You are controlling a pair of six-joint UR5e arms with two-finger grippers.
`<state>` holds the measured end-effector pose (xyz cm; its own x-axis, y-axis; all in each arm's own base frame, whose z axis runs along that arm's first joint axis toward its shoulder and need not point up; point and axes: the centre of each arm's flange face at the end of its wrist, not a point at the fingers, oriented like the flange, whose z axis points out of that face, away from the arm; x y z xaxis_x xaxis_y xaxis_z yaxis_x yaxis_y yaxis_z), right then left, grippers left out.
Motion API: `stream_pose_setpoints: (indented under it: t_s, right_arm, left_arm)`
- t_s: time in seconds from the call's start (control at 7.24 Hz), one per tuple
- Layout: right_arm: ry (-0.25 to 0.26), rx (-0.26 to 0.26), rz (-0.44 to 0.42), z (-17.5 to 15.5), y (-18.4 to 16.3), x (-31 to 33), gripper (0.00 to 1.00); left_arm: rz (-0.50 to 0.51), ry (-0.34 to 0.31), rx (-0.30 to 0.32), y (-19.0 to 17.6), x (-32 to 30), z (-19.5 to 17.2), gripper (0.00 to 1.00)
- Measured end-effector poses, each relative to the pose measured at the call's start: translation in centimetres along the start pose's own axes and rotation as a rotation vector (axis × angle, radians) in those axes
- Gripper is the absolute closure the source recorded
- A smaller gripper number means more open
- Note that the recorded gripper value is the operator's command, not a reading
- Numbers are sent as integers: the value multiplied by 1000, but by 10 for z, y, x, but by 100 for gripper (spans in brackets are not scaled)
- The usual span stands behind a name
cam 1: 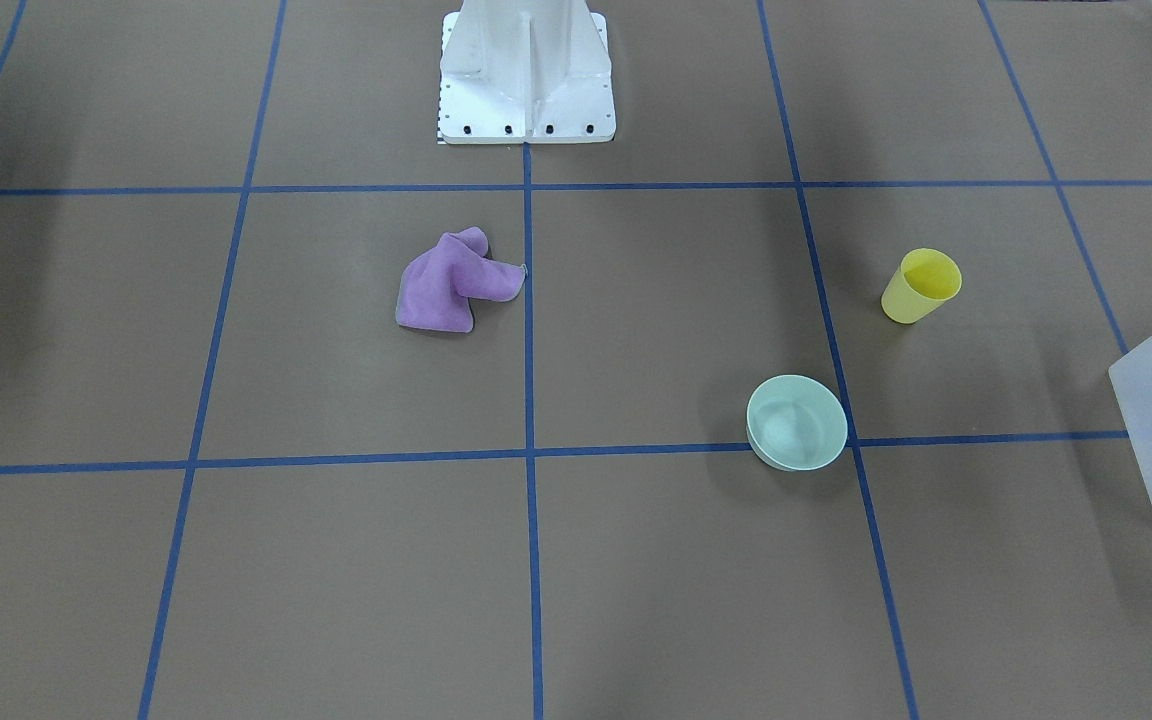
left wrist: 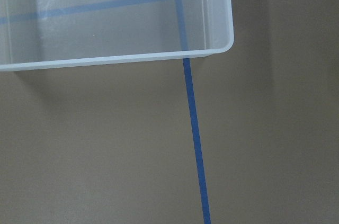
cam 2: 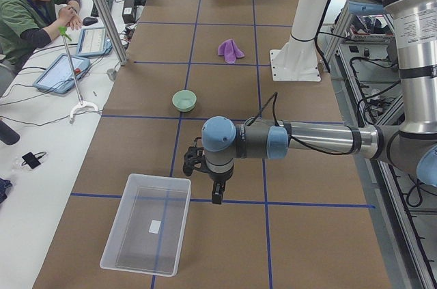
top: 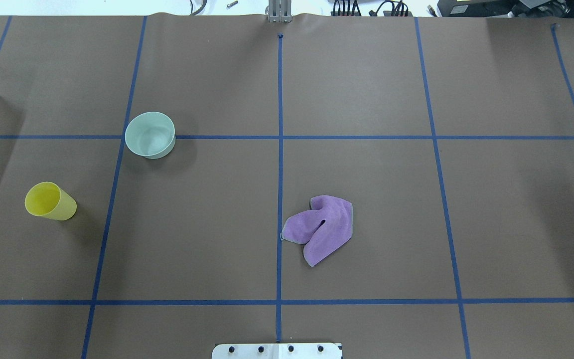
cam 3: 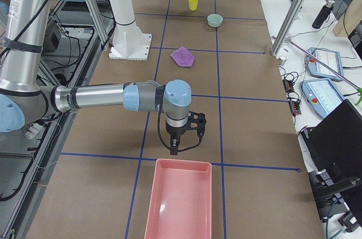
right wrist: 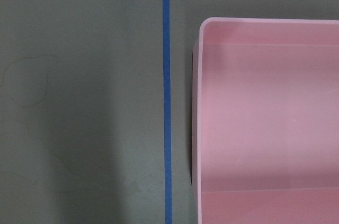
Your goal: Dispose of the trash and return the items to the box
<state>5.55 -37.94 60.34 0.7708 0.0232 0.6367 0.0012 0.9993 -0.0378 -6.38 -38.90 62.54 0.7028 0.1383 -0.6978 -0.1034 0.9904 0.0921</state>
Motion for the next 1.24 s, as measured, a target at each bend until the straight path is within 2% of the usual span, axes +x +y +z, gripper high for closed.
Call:
stream_pose_setpoints:
  t_s: [0.41, 0.69, 0.97, 1.1, 1.24]
  right_arm:
    - [-1, 2, -2, -1, -1, -1, 0]
    - [-4, 16, -13, -3, -3, -3, 0]
    - [-33, 109, -92, -13, -12, -15, 0]
    - [-47, 185, -154, -23, -19, -25, 0]
    - [-59, 259, -205, -34, -25, -36, 0]
  left_arm:
    - [19, -48, 15, -2, 6, -11, 1]
    - [39, -56, 36, -5, 15, -21, 1]
    - [88, -57, 92, -19, 31, -41, 1]
    - [136, -64, 146, -29, 39, -51, 1]
    - [210, -77, 228, -43, 46, -60, 1]
